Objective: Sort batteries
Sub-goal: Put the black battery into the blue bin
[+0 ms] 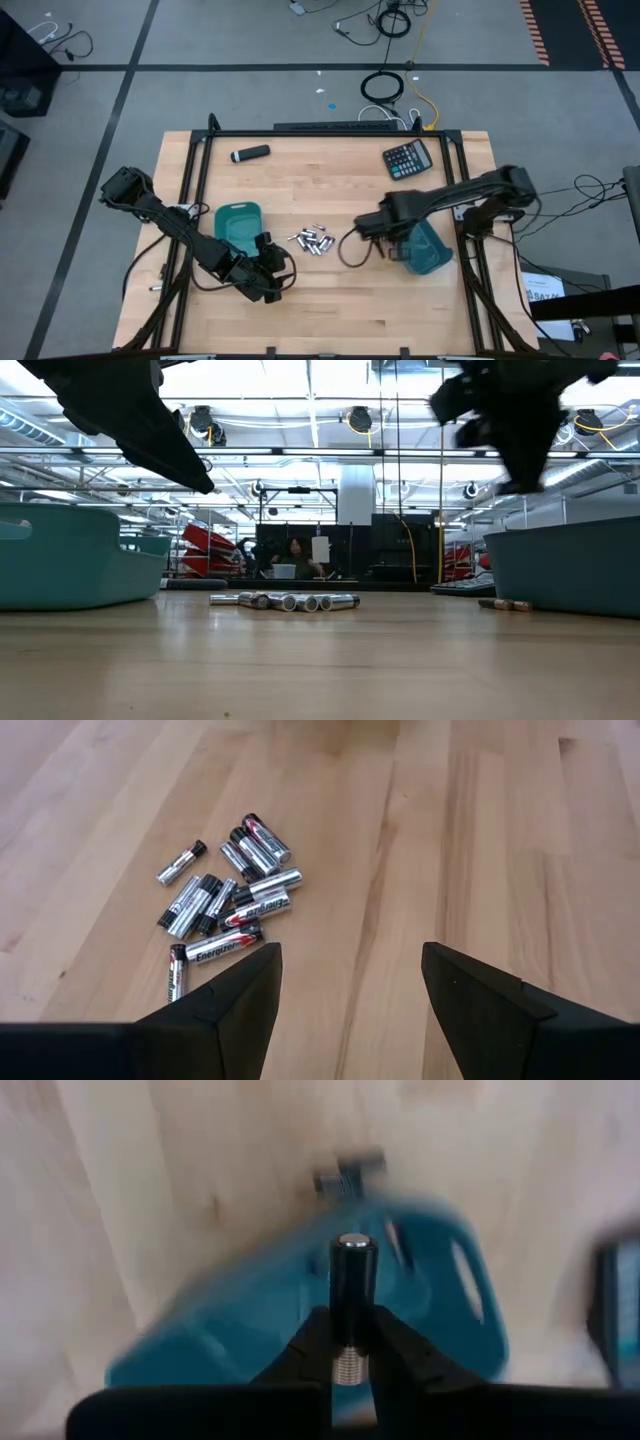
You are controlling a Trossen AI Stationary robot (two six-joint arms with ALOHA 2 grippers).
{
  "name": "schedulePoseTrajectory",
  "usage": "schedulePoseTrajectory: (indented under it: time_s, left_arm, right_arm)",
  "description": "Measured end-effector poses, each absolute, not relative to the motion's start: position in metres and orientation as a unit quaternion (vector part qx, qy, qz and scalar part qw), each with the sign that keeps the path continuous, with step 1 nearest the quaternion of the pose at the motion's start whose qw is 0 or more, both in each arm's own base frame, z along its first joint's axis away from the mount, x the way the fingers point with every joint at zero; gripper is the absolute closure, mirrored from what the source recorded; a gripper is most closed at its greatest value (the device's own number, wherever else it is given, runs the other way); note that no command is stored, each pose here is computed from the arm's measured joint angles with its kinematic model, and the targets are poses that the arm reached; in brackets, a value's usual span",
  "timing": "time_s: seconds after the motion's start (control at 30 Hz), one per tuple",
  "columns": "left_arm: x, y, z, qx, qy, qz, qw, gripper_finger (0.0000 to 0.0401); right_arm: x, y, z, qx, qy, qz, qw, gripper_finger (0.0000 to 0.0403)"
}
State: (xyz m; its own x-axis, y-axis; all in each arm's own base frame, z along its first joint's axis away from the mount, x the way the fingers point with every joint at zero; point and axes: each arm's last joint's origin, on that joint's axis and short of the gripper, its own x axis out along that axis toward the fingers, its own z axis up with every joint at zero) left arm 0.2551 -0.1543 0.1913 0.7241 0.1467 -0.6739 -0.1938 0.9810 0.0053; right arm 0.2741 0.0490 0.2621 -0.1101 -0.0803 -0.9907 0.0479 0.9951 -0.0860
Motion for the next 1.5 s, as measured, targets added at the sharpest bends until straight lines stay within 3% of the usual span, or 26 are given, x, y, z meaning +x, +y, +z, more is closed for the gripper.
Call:
schedulePoseTrajectory:
  time_s: [0.1, 0.4, 0.53, 0.67, 0.77, 1.17, 1.5]
  left_arm:
    - [0.255, -0.154, 0.191, -0.033, 0.36, 0.091, 0.928, 0.0148]
    - [0.256, -0.155, 0.192, -0.036, 0.357, 0.09, 0.929, 0.0148]
    - [0.255, -0.155, 0.192, -0.036, 0.358, 0.09, 0.929, 0.0148]
    - [0.256, -0.153, 0.192, -0.037, 0.359, 0.091, 0.928, 0.0148]
    - [0.257, -0.152, 0.192, -0.038, 0.358, 0.093, 0.928, 0.0148]
    - [0.26, -0.147, 0.192, -0.052, 0.364, 0.093, 0.925, 0.0148]
    - [0.26, -0.147, 0.191, -0.059, 0.364, 0.096, 0.924, 0.0148]
  right_arm:
    - [0.26, 0.046, 0.273, 0.005, 0.737, -0.077, 0.672, 0.0362]
    - [0.249, 0.044, 0.263, 0.008, 0.742, -0.107, 0.662, 0.022]
    - [0.251, 0.044, 0.267, 0.01, 0.735, -0.105, 0.669, 0.0178]
    - [0.266, 0.053, 0.273, -0.013, 0.68, -0.074, 0.729, 0.0172]
    - [0.281, 0.061, 0.263, -0.023, 0.663, -0.047, 0.747, 0.0178]
    - [0.336, 0.089, 0.18, -0.195, 0.75, 0.05, 0.63, 0.0181]
    - [0.333, 0.088, 0.166, -0.286, 0.762, 0.118, 0.569, 0.0181]
